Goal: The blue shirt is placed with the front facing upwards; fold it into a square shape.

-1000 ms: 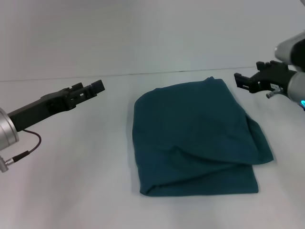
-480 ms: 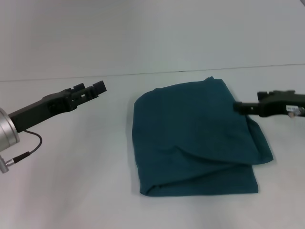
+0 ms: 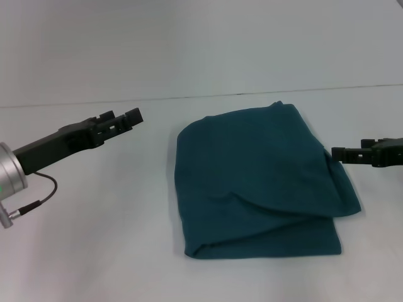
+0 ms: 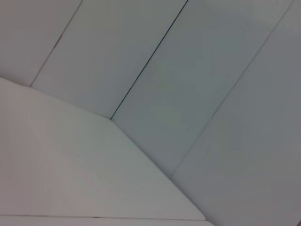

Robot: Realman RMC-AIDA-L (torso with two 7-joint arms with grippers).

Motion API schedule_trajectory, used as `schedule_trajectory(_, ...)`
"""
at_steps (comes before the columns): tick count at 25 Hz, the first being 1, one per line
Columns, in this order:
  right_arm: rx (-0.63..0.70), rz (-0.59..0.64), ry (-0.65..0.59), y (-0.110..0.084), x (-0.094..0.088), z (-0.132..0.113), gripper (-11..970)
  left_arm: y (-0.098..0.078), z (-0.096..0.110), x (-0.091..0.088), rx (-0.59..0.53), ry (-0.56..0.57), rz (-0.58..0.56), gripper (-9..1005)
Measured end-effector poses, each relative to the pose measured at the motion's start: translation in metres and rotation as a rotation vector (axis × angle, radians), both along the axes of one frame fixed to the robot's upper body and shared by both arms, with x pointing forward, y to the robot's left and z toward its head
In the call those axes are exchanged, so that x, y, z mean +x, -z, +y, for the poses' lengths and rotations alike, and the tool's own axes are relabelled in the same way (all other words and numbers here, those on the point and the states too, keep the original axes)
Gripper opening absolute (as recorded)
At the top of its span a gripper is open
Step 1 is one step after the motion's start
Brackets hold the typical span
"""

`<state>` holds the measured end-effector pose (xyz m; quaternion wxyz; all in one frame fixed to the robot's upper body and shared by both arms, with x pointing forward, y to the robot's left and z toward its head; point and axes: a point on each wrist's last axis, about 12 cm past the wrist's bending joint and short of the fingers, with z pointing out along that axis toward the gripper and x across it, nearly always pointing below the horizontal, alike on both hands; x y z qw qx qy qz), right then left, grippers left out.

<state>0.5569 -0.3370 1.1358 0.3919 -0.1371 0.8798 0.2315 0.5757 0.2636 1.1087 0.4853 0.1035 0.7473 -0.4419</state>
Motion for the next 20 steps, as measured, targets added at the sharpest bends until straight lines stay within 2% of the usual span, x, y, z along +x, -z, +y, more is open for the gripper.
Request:
schedule_trajectory(9,0.047,0.034,0.033,0.016,0.027,0.008,918,0.005,-0.021,-0.003,0.024,0.104,0.022,924)
schedule_trajectory(15,0.053,0.04,0.033,0.015,0.04,0.01,916,0.012,-0.03,-0.016,0.064,0.227,0.05,924)
schedule_trajectory(20,0.051,0.032,0.058,0.013,0.045,0.009,914,0.019,-0.047,-0.024,0.119,0.351,0.073,924)
